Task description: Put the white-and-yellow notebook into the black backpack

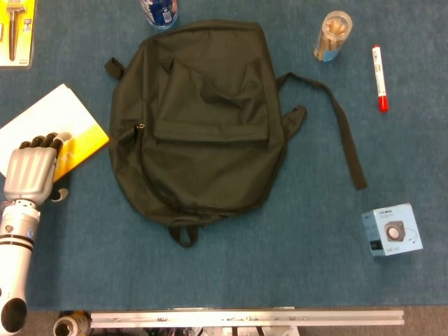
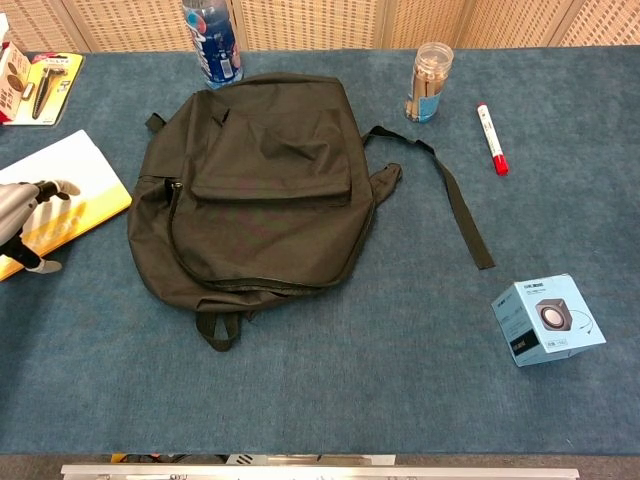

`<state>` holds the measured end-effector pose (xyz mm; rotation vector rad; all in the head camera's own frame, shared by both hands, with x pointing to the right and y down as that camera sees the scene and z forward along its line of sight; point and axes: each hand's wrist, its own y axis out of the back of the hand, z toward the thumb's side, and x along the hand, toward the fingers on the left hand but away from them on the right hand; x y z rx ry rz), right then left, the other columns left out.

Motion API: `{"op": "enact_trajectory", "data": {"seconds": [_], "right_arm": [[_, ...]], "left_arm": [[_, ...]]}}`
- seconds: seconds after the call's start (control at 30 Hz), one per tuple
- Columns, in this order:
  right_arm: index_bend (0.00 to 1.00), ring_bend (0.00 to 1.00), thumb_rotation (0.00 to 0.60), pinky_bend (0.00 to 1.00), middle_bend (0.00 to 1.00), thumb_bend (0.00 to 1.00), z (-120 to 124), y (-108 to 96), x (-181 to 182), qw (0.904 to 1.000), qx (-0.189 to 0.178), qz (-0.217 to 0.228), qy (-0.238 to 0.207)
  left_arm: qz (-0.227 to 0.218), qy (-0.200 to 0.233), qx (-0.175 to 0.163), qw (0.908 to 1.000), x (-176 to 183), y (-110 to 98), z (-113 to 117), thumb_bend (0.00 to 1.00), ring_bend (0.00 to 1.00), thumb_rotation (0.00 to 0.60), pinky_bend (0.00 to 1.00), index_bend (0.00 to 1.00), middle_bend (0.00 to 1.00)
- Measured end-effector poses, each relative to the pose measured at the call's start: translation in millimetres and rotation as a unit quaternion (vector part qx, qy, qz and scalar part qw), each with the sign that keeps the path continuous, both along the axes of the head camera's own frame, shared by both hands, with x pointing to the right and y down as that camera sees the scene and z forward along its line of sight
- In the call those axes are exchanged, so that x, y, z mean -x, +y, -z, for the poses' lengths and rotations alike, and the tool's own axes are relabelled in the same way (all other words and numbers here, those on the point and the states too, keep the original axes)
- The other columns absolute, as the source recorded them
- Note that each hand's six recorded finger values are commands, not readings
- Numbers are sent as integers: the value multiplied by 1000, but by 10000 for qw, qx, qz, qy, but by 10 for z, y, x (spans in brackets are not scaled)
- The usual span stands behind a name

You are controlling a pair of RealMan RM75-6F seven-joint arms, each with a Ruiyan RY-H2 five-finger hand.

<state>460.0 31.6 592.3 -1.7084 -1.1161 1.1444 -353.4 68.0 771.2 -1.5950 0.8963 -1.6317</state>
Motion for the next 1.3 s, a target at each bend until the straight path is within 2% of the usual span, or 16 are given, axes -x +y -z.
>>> {"op": "enact_trajectory", "data": {"seconds": [0.43, 0.5, 0.57, 0.7, 1.03, 1.3], "right_arm": [[342, 257, 600, 468, 367, 270, -9, 7, -36, 10000, 30, -52, 39], [343, 257, 600, 468, 367, 270, -11, 5, -35, 10000, 30, -54, 37], [343, 257, 600, 468, 367, 270, -16, 5, -34, 10000, 38, -51, 40], [343, 257, 600, 468, 367, 270, -34, 2, -32, 10000, 65, -51, 51], [343, 257, 600, 468, 367, 270, -59, 0, -29, 9999, 94, -63, 48], [343, 257, 600, 468, 367, 270, -58, 3, -31, 9999, 94, -67, 64]], "left_arm": [[122, -20, -23, 9999, -7, -102, -68, 26, 212, 600, 278, 192, 218], [135, -10, -26, 9999, -12, -112, -71, 66, 215, 600, 278, 205, 224], [136, 14, -57, 9999, -20, -122, -64, 158, 218, 600, 278, 225, 236], [176, 111, -140, 9997, -25, -141, -54, 214, 231, 600, 278, 258, 265], [267, 137, -331, 9990, 45, -168, -65, 225, 247, 600, 282, 296, 298], [194, 84, -183, 9996, 52, -108, -133, 223, 247, 600, 282, 253, 278]]}}
